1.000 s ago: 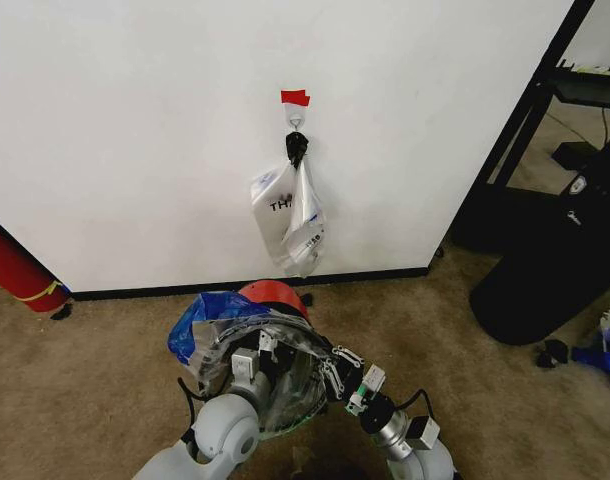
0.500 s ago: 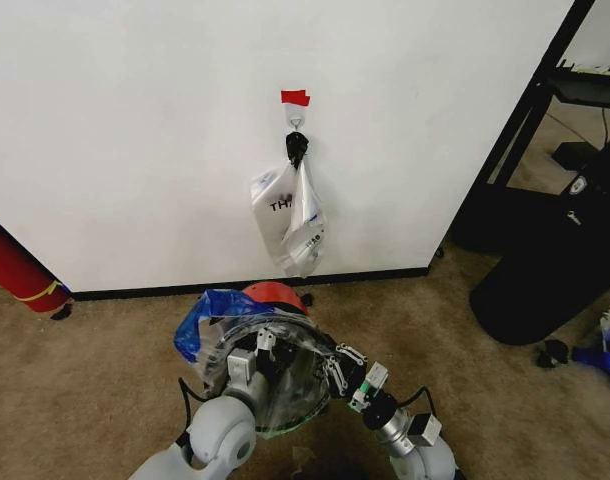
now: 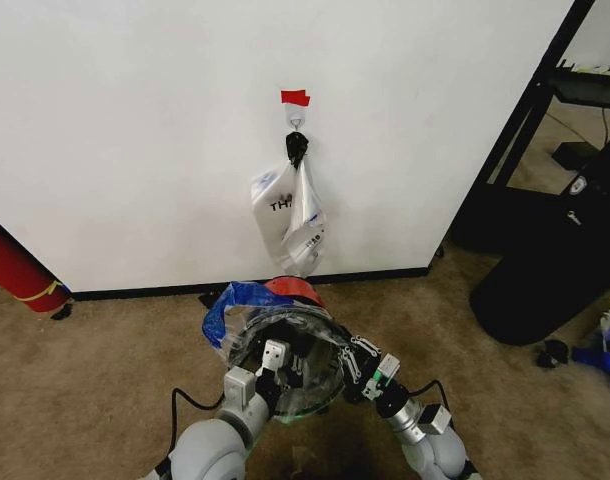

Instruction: Pick up the garbage bag from the wall and place it over the trash bin.

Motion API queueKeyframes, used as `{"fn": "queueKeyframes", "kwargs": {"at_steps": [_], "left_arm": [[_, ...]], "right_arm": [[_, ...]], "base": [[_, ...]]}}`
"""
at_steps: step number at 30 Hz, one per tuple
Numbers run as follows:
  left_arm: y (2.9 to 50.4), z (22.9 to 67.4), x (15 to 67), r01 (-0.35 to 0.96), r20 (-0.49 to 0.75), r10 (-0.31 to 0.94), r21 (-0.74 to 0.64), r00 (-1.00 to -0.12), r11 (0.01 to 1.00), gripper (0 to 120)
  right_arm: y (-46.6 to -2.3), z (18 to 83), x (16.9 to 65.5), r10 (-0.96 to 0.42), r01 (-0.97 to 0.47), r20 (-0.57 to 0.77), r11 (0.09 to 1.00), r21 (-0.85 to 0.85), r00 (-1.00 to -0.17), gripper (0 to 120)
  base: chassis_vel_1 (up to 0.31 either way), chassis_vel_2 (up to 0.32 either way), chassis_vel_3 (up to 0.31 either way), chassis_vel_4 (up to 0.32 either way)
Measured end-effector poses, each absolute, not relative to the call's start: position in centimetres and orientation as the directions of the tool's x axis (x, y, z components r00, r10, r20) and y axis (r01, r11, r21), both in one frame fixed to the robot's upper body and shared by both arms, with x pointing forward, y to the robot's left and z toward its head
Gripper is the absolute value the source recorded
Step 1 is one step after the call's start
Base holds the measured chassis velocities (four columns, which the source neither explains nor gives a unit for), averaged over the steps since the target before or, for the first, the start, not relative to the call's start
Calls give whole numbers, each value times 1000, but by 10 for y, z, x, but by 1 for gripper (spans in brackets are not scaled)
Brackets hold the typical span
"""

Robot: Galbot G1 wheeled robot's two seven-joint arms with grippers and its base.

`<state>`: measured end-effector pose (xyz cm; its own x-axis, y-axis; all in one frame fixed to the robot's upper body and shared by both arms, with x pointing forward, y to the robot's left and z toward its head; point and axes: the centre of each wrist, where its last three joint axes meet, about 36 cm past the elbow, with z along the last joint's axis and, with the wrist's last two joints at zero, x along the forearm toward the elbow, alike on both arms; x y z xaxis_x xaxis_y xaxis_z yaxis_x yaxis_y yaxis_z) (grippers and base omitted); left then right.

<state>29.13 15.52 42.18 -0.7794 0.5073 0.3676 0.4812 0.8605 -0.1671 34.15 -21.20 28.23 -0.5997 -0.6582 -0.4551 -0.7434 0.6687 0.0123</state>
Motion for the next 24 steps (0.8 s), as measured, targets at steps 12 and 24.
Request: {"fn": "queueKeyframes", "kwargs": {"at_steps": [12,24], "left_arm": [[145,414,291,512,388,532,-162,-752,843,0],[151,399,318,460,371,465,-107,-804,881,0]], "right_arm": [[-207,289,337,-674,-762,-466,648,0,-573,1],[-195,293,328,-691,-787,-477,617,0,-543,1]], "base": [[0,0,0,0],[0,0,0,0]]}}
